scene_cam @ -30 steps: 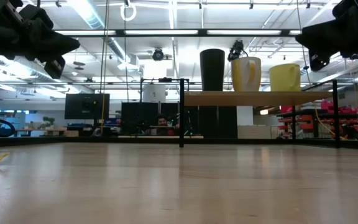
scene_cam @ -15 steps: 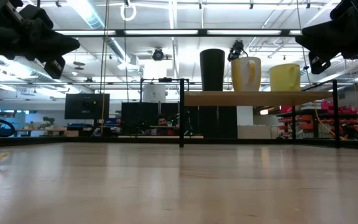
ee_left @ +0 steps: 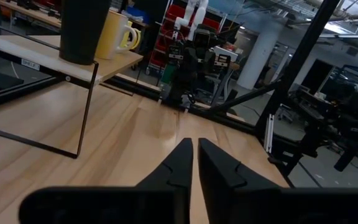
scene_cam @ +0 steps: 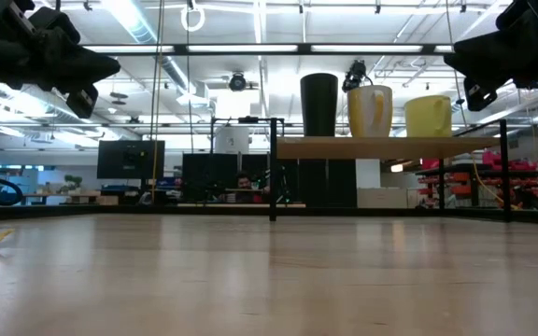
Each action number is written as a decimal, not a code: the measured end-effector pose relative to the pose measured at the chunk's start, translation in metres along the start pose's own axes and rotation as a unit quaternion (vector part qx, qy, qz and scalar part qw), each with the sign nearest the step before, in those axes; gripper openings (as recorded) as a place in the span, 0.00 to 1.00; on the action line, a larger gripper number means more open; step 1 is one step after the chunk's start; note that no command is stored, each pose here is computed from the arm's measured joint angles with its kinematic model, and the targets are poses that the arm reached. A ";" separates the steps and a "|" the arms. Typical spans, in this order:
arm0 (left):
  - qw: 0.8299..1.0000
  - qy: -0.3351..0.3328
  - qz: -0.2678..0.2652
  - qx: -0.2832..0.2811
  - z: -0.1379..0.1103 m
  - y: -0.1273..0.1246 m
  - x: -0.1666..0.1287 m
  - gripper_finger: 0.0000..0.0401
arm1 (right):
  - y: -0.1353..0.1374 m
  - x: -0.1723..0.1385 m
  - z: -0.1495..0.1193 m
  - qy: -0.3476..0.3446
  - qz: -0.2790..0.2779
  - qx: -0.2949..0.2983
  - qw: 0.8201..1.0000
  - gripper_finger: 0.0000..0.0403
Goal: Stack small to large cups/mugs on shelf
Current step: Return to Home Position
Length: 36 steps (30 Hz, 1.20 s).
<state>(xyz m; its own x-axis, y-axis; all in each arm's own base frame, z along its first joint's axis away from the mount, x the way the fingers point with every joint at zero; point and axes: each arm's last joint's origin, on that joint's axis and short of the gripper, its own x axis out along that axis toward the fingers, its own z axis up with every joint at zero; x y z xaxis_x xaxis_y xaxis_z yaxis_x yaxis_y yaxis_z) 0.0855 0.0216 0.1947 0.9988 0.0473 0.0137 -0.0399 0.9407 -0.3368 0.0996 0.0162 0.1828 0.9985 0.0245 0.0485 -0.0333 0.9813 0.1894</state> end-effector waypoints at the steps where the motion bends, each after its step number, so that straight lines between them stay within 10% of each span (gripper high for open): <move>1: 1.000 0.000 0.000 0.000 0.000 0.000 0.000 0.08 | 0.000 0.000 0.000 0.000 0.000 0.000 1.000 0.24; 36: 1.000 0.000 0.000 0.000 0.000 0.000 0.000 0.06 | 0.000 0.000 0.000 0.000 0.000 0.000 1.000 0.24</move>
<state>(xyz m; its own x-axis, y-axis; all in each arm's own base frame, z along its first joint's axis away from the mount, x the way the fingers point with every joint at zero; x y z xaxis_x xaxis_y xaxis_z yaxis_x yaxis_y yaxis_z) 0.0855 0.0216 0.1947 0.9988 0.0473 0.0140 -0.0399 0.9406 -0.3371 0.0997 0.0162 0.1827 0.9985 0.0245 0.0482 -0.0332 0.9814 0.1889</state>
